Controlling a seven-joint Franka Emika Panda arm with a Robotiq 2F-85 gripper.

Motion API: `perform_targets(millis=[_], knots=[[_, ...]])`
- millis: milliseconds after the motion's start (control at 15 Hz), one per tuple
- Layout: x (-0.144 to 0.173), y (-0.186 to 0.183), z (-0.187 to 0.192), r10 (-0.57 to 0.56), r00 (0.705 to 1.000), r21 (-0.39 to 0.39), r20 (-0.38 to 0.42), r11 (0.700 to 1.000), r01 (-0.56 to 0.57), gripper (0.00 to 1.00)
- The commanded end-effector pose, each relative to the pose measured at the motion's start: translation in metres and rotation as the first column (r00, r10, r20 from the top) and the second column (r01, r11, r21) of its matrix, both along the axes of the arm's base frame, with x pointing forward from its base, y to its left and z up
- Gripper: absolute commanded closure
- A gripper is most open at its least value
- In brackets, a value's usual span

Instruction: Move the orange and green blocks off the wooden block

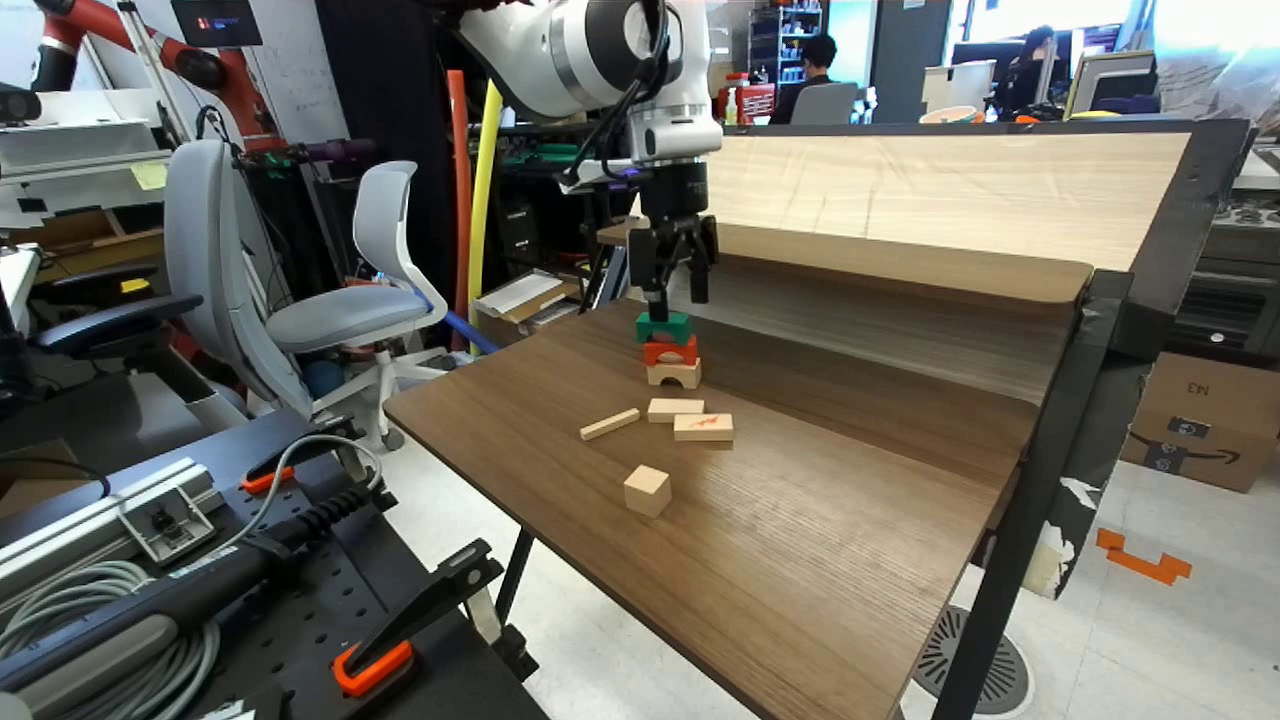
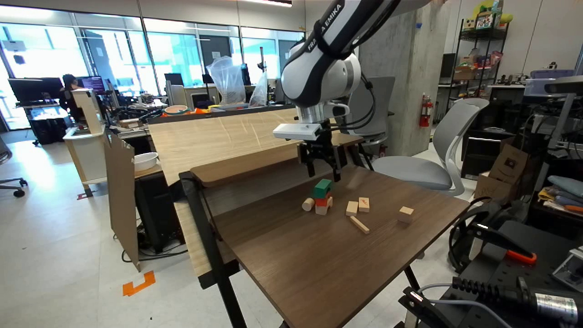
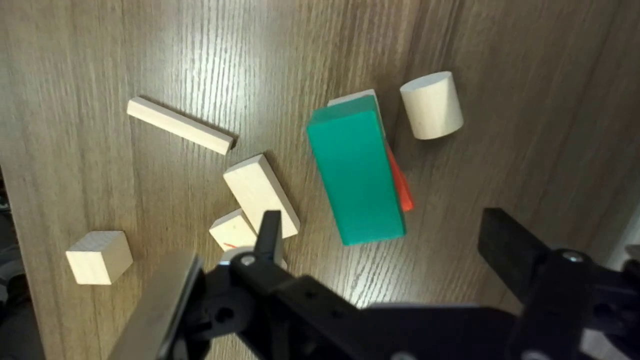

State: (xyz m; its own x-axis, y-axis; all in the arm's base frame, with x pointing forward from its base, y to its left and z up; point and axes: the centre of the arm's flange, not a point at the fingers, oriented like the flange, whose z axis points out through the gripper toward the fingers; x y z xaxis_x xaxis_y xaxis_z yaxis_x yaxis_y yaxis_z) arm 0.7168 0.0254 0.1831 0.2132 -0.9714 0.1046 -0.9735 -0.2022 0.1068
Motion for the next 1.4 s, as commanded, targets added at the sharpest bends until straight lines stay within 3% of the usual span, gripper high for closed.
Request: perform_targets(millis=[0,600,667,733,1200,1333], knots=[[-0.01,-0.002,-0.008,0.071,0.997,0.009,0.007,0.997,-0.071,0.0],[-0.019,0.011,-0.024,0.174,0.985,0.031,0.02,0.984,-0.174,0.0],[-0.02,0.013,-0.025,0.175,0.984,0.036,0.018,0.984,-0.176,0.25],[-0.021,0.014,-0.027,0.179,0.984,0.036,0.016,0.983,-0.179,0.26],[-0.023,0.024,-0.02,0.18,0.983,0.054,0.028,0.982,-0.182,0.82],[-0.024,0.029,-0.016,0.19,0.981,0.058,0.039,0.98,-0.192,0.9]])
